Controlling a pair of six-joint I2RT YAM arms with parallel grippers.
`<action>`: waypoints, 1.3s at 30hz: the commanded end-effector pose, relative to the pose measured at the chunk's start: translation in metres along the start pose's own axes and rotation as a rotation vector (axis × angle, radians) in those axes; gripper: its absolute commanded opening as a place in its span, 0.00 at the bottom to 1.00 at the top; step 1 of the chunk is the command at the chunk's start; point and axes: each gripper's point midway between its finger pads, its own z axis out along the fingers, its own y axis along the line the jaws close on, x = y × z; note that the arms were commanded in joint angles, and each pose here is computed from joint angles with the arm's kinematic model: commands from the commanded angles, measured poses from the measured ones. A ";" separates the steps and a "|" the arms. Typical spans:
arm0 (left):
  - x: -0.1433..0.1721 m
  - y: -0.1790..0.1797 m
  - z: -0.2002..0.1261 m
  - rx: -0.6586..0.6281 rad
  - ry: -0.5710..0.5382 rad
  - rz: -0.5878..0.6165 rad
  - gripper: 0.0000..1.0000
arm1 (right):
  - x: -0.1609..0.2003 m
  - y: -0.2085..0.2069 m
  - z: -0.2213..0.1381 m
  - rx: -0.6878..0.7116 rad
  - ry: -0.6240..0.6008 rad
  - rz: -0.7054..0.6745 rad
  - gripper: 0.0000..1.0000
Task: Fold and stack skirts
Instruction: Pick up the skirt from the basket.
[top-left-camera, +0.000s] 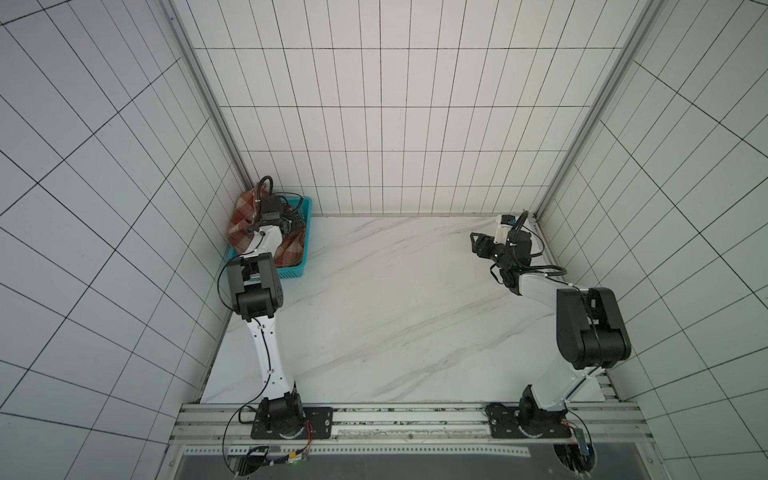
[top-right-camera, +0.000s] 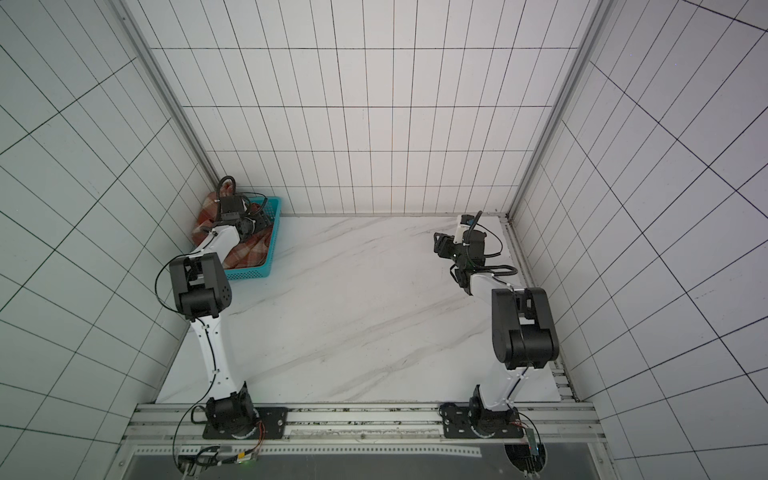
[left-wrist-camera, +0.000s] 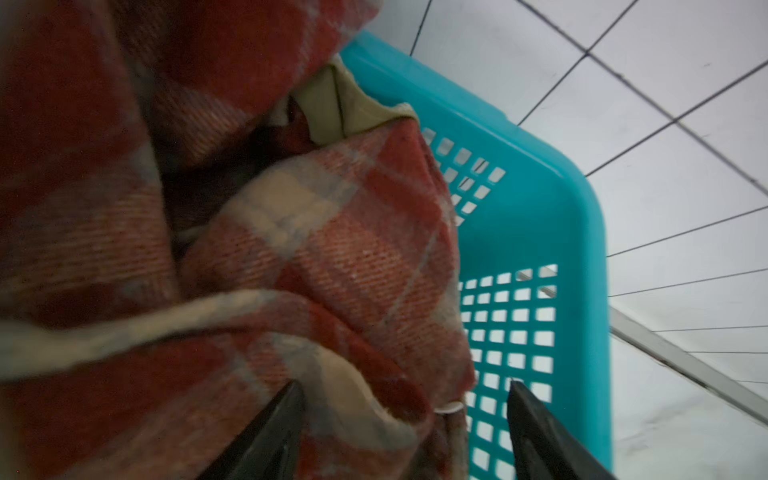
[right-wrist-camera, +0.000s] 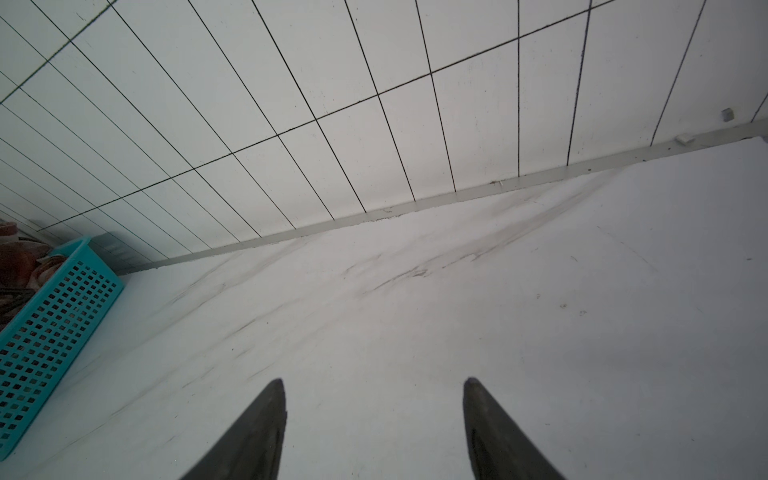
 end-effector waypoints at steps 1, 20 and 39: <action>0.010 0.031 0.009 -0.147 0.024 0.009 0.71 | -0.031 0.018 0.009 -0.052 -0.050 -0.001 0.67; -0.027 0.023 -0.043 -0.162 -0.086 0.045 0.00 | -0.048 0.031 -0.005 -0.066 -0.075 0.006 0.64; -0.146 -0.090 -0.266 0.275 -0.470 0.063 0.00 | -0.100 0.067 -0.067 -0.116 -0.203 0.035 0.61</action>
